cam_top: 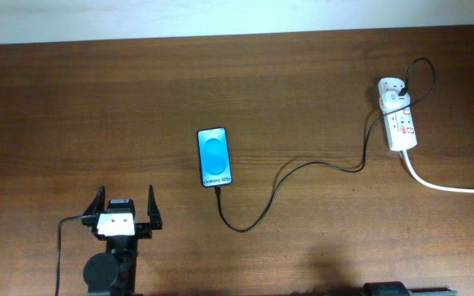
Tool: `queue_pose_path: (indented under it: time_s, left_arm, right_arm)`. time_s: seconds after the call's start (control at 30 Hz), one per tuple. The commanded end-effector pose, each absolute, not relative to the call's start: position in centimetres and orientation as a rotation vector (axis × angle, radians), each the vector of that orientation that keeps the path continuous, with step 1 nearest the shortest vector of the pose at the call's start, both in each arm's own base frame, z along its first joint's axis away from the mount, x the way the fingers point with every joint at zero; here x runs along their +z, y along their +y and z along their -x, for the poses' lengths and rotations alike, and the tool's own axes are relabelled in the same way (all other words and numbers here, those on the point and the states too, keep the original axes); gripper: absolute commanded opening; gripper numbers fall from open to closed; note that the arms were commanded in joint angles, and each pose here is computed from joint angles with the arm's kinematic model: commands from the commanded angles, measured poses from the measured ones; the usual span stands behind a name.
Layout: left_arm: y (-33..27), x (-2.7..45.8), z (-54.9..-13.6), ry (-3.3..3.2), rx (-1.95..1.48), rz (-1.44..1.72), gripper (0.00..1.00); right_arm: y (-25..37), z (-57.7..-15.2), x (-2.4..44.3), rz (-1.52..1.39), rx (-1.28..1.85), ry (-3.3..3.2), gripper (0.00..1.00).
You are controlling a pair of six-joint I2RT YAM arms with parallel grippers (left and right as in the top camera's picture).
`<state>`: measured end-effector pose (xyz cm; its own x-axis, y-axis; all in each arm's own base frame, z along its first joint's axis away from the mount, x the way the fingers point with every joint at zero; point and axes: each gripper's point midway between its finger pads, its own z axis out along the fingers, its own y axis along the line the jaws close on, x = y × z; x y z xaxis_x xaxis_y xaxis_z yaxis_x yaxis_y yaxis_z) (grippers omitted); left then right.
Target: Plug charger to phone and switch on socket
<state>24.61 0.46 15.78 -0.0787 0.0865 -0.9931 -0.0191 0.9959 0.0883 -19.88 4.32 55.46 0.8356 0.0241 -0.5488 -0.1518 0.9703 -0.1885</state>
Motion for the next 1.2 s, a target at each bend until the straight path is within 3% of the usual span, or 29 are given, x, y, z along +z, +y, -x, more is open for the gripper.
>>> queue_pose_path:
  time_s: [0.0,0.27,0.43,0.6,0.73,1.17]
  left_arm:
    - [0.4,15.6,-24.6,1.65,0.096,-0.068,0.99]
    - [0.4,15.6,-24.6,1.65,0.096,-0.068,0.99]
    - [0.4,15.6,-24.6,1.65,0.096,-0.068,0.99]
    - [0.4,15.6,-24.6,1.65,0.096,-0.068,0.99]
    - [0.4,15.6,-24.6,1.65,0.096,-0.068,0.99]
    - [0.4,15.6,-24.6,1.65,0.096,-0.068,0.99]
  right_arm:
    - [4.4,18.6,56.7,0.181,0.04,0.541,0.99]
    - [1.6,11.5,59.2,0.042,-0.01,0.385,0.99]
    - [0.4,1.3,55.6,0.001,-0.017,0.462,0.99]
    - [-0.7,-12.8,44.7,-0.039,-0.022,0.846,0.99]
    - [-1.1,-19.7,34.7,-0.049,-0.022,1.093,0.99]
    - [-1.4,-24.6,18.5,-0.067,-0.021,1.544,0.99]
